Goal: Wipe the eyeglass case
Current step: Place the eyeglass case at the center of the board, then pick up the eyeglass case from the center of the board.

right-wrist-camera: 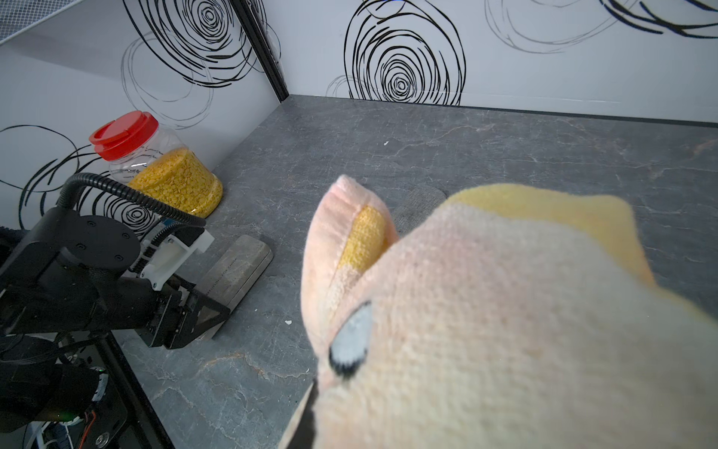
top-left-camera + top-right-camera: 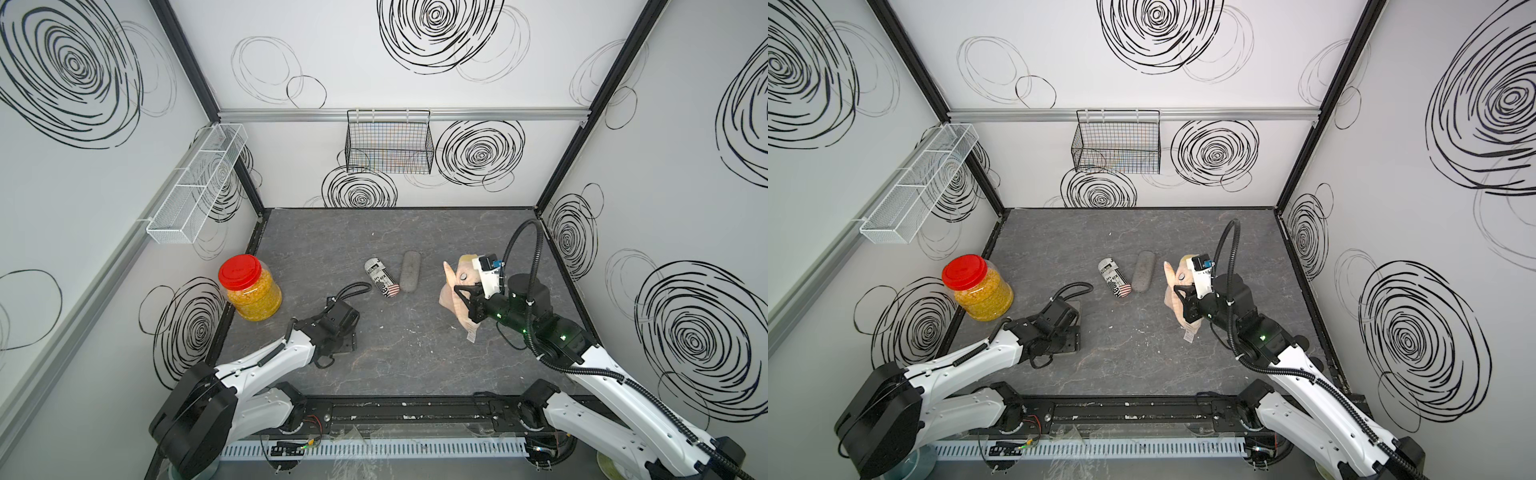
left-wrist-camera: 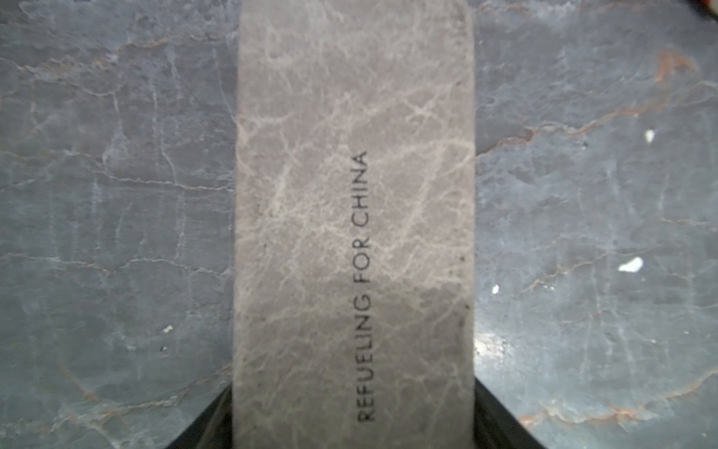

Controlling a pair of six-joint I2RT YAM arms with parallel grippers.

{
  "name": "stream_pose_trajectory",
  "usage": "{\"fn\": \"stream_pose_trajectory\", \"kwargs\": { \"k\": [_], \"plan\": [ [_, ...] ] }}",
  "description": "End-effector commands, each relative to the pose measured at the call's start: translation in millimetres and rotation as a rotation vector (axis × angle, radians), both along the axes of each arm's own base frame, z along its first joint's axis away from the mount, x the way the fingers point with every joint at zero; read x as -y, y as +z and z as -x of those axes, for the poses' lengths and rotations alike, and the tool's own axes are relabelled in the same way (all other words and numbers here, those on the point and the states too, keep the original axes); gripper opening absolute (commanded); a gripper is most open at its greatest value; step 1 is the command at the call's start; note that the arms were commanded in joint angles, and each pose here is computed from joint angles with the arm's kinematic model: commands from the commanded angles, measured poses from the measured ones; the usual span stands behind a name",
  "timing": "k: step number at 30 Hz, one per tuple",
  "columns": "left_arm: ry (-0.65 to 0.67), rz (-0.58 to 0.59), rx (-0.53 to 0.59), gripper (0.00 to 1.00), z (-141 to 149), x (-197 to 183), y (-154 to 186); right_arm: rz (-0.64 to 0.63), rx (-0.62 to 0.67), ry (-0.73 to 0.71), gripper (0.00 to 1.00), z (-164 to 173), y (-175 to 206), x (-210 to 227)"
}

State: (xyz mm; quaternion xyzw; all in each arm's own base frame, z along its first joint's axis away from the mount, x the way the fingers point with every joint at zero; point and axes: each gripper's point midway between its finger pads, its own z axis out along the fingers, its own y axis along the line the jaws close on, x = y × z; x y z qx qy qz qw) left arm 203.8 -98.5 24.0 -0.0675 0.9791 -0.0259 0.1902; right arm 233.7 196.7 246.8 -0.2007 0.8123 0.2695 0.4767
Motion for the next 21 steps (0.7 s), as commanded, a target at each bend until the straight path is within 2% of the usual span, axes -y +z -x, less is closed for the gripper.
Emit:
{"fn": "stream_pose_trajectory", "kwargs": {
  "k": [1,6,10,15,21],
  "plan": [
    [0.012,0.007,0.004,0.77,0.2,2.6,-2.6,-0.029,0.035,-0.001,0.03,-1.5,10.5,-0.2],
    [0.006,0.003,0.004,0.83,2.3,5.5,-2.0,-0.030,0.033,-0.003,0.03,-1.8,10.0,0.2],
    [0.034,-0.004,0.067,0.90,-10.8,4.2,23.4,-0.029,0.032,-0.002,0.04,-1.7,9.7,0.1],
    [0.063,-0.069,0.145,0.92,-50.8,2.3,71.0,-0.034,0.036,-0.004,0.04,-2.2,11.8,0.1],
    [0.037,-0.010,0.183,0.95,-106.1,47.9,88.3,-0.048,0.043,-0.016,0.04,1.8,18.1,4.8]
  ]
}}
